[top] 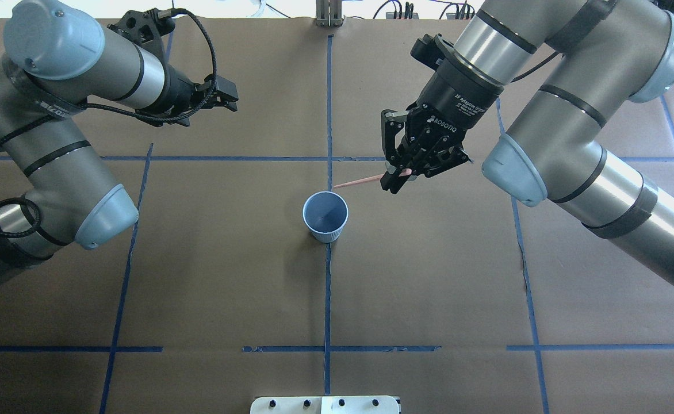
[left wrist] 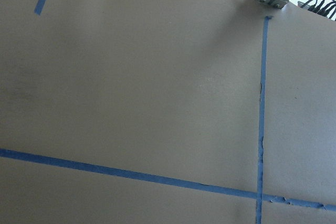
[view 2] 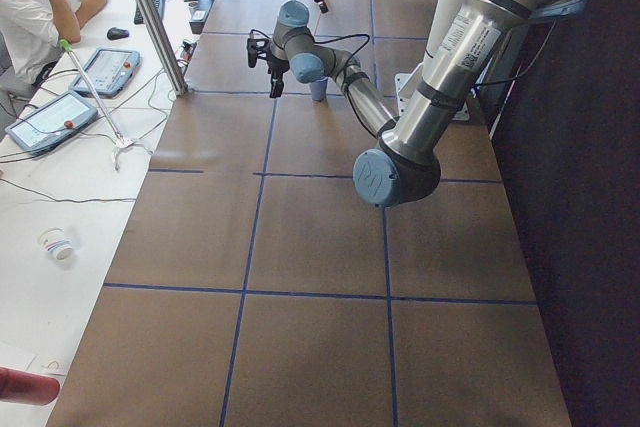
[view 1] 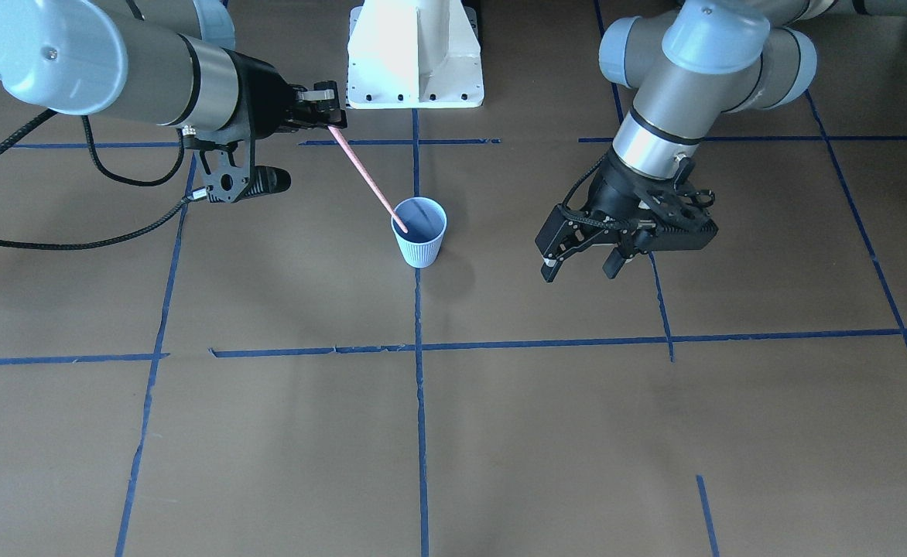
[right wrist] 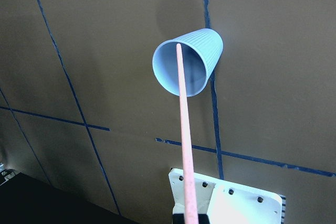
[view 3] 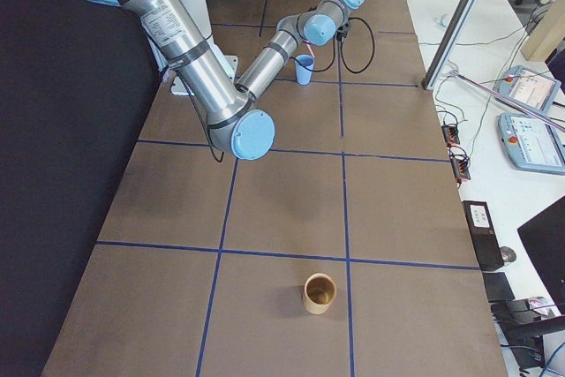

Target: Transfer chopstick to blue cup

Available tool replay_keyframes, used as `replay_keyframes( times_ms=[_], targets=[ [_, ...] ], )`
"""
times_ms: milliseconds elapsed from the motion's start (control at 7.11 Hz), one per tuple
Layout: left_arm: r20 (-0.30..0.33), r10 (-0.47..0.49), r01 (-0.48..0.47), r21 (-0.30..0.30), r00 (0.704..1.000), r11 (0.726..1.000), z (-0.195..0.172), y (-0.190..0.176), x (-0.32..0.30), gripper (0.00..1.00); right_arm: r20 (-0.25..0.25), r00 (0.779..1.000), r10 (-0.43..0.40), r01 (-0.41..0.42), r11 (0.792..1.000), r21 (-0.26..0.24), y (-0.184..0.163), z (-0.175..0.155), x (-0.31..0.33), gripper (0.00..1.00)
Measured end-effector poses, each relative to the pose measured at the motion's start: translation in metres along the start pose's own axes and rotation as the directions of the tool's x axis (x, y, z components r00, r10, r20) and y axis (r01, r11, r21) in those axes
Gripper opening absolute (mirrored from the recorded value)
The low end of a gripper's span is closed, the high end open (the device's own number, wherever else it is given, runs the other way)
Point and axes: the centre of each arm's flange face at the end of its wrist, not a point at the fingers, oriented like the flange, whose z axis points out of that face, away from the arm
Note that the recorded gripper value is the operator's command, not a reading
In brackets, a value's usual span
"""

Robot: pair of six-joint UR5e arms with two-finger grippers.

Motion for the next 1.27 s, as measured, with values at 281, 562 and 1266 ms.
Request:
replay_keyframes(
  times_ms=[281, 562, 1266],
  targets=[
    [-0.016, 0.003, -0.003, 0.004, 1.000, 1.000, 0.002, -0.001, -0.004, 1.00, -0.013, 1.000, 0.009, -0.009, 1.000, -0.026, -0.011, 0.020, -0.011, 0.05],
    [-0.022, 0.003, -0.003, 0.005, 1.000, 1.000, 0.000, 0.000, -0.005, 1.00, -0.046, 0.998, 0.031, -0.033, 0.998, -0.048, -0.028, 0.052, -0.016, 0.21],
    [-0.003, 0.059, -0.059, -0.047, 0.998, 0.997, -0.003, -0.013, -0.049, 1.00, -0.070, 0.992, 0.104, -0.100, 0.993, 0.061, -0.042, 0.028, 0.003, 1.00]
  ],
)
